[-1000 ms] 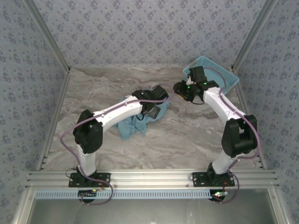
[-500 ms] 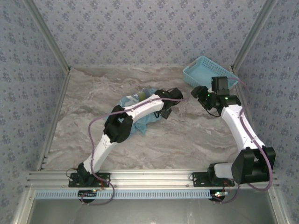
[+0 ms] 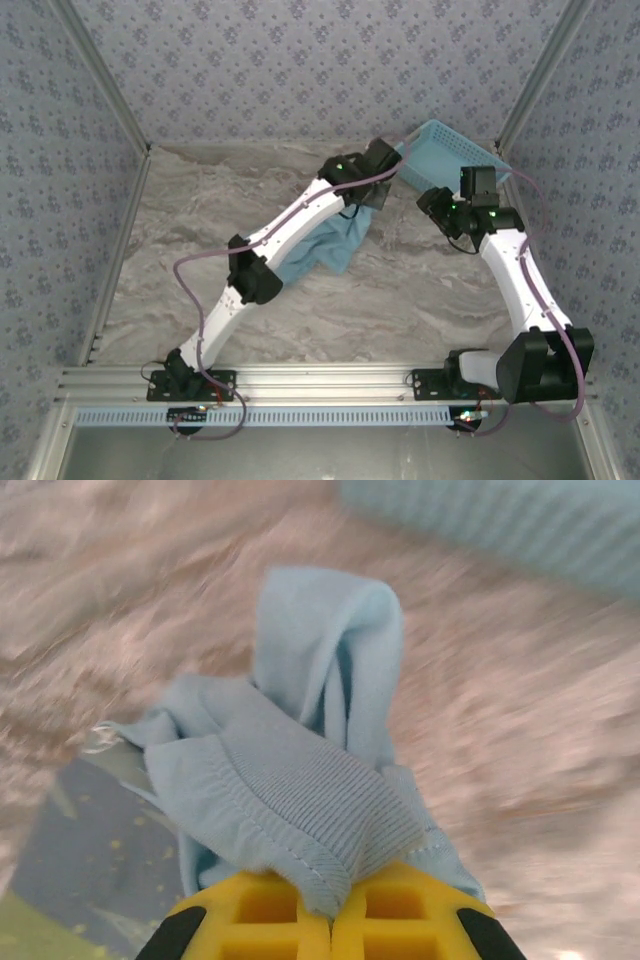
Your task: Fold and stack the t-shirts
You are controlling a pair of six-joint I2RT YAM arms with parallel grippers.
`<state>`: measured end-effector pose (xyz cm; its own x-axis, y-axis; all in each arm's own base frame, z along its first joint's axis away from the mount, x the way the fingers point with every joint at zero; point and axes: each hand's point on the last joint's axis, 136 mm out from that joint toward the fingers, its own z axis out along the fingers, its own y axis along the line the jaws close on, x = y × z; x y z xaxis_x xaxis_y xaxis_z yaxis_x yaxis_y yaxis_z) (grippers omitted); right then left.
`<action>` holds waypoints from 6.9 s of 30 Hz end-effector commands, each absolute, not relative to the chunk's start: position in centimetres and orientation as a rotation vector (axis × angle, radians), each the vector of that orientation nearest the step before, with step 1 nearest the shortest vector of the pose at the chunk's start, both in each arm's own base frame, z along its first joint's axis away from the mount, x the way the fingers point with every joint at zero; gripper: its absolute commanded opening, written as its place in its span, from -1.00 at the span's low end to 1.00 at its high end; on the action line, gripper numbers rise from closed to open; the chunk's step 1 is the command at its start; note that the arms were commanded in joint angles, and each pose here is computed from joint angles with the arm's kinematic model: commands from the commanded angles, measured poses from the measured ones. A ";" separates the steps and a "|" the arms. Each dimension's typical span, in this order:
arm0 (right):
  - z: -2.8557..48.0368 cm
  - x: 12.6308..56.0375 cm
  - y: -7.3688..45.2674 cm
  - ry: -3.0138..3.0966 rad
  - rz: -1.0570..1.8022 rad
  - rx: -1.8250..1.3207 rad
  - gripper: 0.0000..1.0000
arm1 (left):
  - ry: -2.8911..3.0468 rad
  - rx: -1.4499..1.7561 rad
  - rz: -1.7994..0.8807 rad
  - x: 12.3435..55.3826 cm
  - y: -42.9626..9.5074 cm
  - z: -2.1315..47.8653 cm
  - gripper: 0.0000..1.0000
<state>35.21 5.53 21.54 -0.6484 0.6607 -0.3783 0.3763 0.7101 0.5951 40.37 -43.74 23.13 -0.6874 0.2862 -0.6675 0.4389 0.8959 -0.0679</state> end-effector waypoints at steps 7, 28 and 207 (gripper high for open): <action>25.9 34.7 3.7 2.248 0.496 0.731 0.01 | 1.893 0.101 -1.117 38.1 -38.0 50.5 -1.00; 16.5 34.9 14.4 2.585 0.612 0.452 0.09 | 2.583 -1.127 -0.515 37.5 -2.9 14.9 0.33; 6.8 39.7 19.5 2.678 0.813 0.535 -1.00 | 2.179 -1.299 -0.577 28.1 -2.3 17.5 -1.00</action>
